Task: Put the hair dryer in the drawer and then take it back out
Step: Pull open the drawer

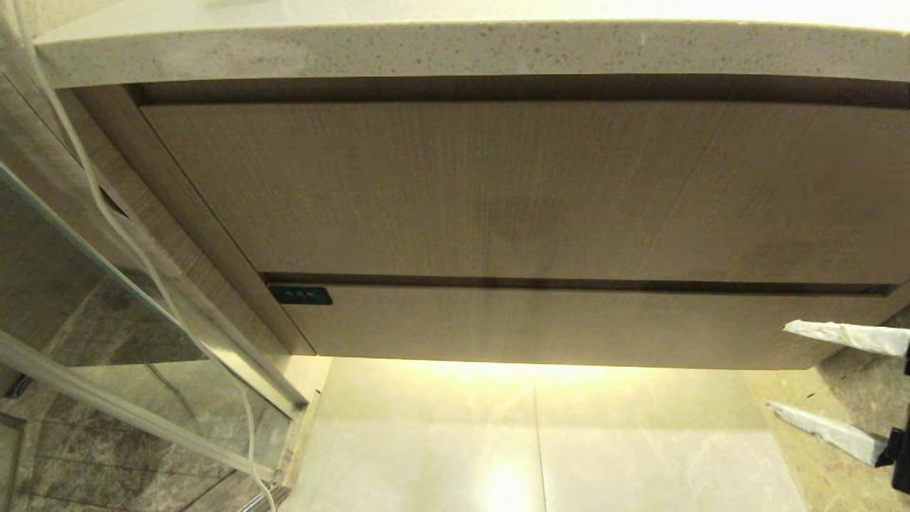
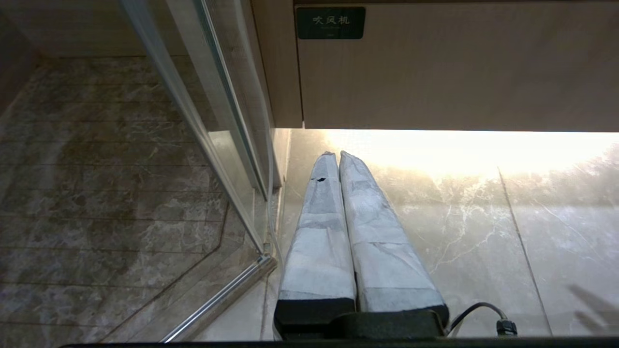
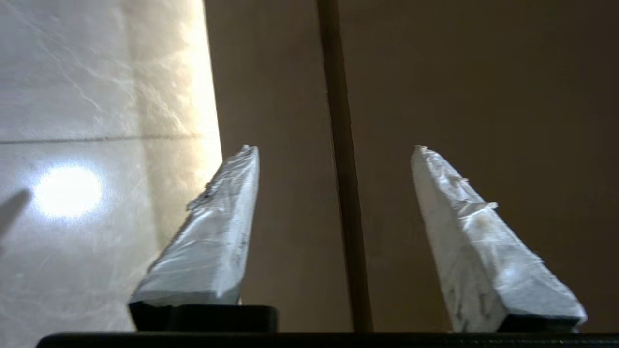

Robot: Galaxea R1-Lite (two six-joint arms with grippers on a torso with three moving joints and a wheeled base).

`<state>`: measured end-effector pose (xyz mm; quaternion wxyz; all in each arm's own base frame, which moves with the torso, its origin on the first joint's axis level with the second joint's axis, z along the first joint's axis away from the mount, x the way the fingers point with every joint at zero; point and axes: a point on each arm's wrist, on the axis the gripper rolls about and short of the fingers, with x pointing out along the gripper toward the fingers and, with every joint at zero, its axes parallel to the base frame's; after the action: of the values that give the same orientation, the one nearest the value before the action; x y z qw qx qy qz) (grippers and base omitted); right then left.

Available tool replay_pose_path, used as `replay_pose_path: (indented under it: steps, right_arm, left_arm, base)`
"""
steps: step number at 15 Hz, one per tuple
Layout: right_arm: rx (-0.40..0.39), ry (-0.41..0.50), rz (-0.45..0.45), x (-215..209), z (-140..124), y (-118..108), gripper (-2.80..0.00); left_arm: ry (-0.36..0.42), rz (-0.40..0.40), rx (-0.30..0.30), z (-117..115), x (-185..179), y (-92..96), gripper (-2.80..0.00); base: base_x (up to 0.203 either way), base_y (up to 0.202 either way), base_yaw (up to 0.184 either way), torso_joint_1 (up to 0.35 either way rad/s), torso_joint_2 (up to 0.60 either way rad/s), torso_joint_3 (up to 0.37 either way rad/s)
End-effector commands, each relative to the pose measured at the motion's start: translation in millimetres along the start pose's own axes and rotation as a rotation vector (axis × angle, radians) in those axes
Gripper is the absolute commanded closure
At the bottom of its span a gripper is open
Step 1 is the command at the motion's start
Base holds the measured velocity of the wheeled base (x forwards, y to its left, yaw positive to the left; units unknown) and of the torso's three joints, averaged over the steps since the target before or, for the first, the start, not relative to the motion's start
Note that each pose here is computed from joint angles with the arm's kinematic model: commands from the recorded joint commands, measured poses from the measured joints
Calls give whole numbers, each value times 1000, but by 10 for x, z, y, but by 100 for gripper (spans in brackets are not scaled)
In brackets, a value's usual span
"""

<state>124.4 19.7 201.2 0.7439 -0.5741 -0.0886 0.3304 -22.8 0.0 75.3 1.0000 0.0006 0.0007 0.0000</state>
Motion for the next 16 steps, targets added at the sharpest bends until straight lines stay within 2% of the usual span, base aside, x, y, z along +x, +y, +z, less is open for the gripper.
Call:
replay_pose_path:
  steps: [1,4,7,8,11,13,16]
  right_arm:
    - [0,-58,93,284,-106,-15,-280]
    - [47,-72,183,638,-296,-67,-280]
    - [123,-57,208,908,-414,-297,-280]
    - [127,-37,228,988,-458,-336,-280]
    - [51,8,280,1221,-569,-431,-280]
    - [72,16,360,1262,-549,-415,-280]
    - [71,2,396,1411,-527,-390,-280]
  left_arm:
    - [0,0,0,0,0,0,0]
    - [-1,0,0,1,0,0,0]
    - [0,0,0,0,0,0,0]
    - [0,0,0,0,0,0,0]
    - [0,0,0,0,0,0,0]
    - [0,0,0,0,0,0,0]
    - [0,0,0,0,0,0,0]
  base:
    - [0,0,0,0,0,0]
    - [0,0,0,0,0,0]
    - [0,0,0,0,0,0]
    - [0,0,0,0,0,0]
    - [0,0,0,0,0,0]
    - [0,0,0,0,0,0]
    - [0,0,0,0,0,0]
